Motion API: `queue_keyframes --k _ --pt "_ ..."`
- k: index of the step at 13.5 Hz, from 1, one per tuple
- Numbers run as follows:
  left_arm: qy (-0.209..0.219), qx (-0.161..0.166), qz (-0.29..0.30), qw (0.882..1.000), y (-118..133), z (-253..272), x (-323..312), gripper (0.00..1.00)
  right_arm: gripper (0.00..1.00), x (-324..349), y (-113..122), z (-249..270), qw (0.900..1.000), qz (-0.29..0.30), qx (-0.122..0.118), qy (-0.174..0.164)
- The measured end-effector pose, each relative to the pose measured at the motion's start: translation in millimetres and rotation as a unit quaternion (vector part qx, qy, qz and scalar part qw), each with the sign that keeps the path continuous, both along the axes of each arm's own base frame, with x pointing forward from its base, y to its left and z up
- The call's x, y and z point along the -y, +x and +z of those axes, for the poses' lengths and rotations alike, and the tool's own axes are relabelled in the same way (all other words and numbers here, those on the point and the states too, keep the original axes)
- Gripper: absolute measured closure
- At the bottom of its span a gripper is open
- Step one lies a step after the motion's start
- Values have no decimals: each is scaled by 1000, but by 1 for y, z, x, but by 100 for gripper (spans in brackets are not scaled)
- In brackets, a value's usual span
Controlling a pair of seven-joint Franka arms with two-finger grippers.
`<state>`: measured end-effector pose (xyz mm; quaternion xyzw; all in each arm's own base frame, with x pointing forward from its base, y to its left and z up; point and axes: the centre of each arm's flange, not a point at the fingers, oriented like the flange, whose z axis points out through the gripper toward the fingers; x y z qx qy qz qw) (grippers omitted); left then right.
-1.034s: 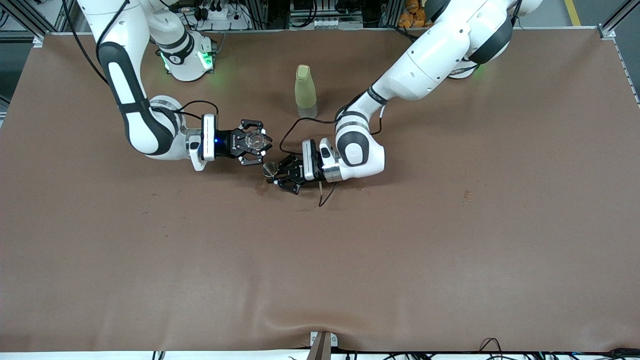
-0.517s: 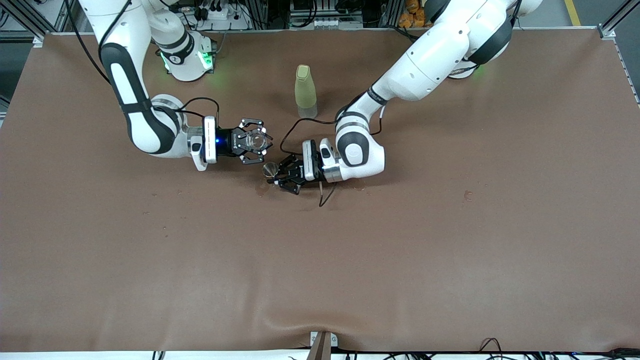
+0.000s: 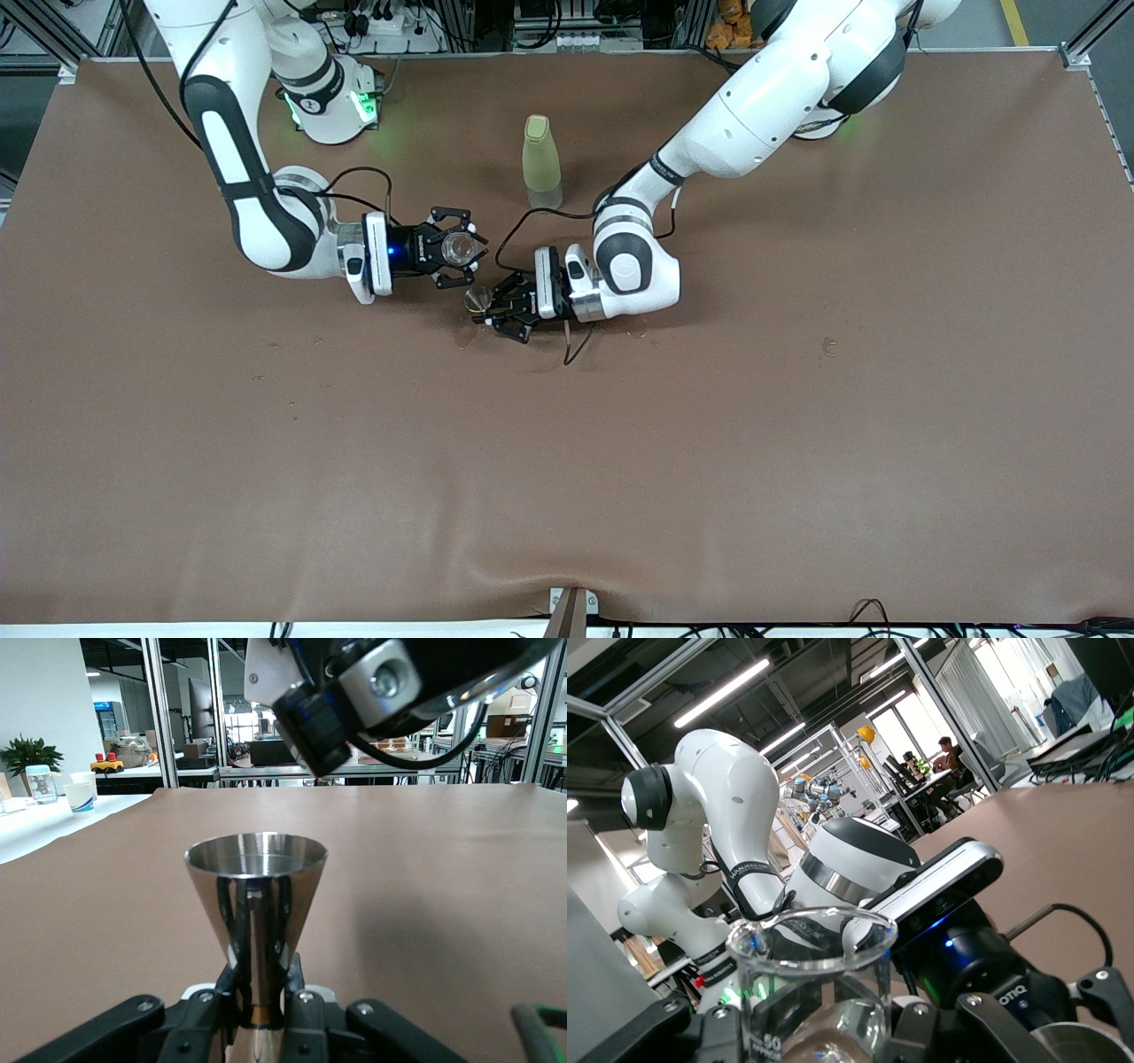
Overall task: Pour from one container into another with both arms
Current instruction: 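Tilt the beaker with the right gripper, pouring liquid into the jigger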
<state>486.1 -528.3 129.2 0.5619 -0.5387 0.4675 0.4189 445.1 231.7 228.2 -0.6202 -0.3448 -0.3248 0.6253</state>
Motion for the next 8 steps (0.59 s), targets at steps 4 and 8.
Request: queue_keyframes --k 4,8 --pt "0 0 0 1000 0 0 0 79 84 -4 -2 0 999 4 -46 0" --pt "0 0 0 1000 0 0 0 79 84 -11 -6 1 995 11 -98 0"
